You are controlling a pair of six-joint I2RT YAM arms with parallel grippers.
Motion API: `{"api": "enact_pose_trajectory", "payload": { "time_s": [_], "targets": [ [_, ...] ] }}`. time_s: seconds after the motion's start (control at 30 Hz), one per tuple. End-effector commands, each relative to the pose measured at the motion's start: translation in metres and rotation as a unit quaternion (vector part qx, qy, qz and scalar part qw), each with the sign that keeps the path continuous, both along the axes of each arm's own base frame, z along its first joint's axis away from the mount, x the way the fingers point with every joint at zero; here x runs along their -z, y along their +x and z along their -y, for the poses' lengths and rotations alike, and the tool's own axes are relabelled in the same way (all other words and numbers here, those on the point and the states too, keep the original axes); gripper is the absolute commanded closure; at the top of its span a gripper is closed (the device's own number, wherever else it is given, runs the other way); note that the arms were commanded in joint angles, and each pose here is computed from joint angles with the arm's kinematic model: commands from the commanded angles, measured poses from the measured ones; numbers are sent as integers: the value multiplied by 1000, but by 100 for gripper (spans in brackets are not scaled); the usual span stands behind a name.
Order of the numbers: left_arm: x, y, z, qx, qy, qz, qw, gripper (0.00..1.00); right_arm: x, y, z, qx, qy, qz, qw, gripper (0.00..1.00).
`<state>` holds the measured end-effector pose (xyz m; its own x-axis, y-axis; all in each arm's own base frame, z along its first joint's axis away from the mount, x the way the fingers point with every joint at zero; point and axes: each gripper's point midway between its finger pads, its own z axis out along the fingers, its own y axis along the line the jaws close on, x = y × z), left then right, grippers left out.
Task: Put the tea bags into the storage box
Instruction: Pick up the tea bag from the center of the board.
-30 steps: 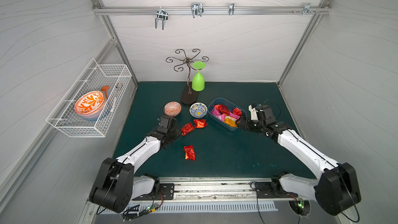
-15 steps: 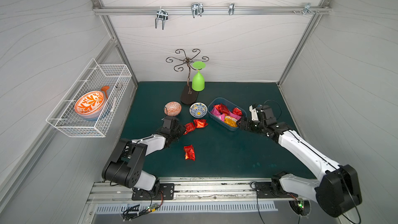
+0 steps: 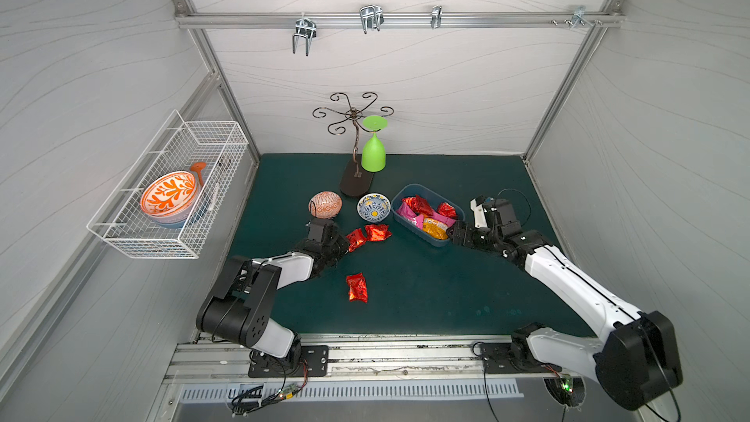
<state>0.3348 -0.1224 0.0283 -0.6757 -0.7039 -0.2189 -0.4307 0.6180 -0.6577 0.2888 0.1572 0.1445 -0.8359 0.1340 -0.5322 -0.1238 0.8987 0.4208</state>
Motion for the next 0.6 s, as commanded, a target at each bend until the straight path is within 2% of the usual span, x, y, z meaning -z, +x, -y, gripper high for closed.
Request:
{"api": "enact_pose_trajectory", "payload": {
  "time_s": [0.0,0.3,0.57],
  "targets": [
    [-12,8,0,1,1,16,1000,99,-12,-1,0,-4,0,14,1000,12],
    [-45,-15,-7,29,29,22,999,100,-11,-3,-1,-4,1,10,1000,12],
    [-86,-38,13,69,35,68,995,100,-4,-7,-2,-2,13,-2,1000,13]
  ]
}}
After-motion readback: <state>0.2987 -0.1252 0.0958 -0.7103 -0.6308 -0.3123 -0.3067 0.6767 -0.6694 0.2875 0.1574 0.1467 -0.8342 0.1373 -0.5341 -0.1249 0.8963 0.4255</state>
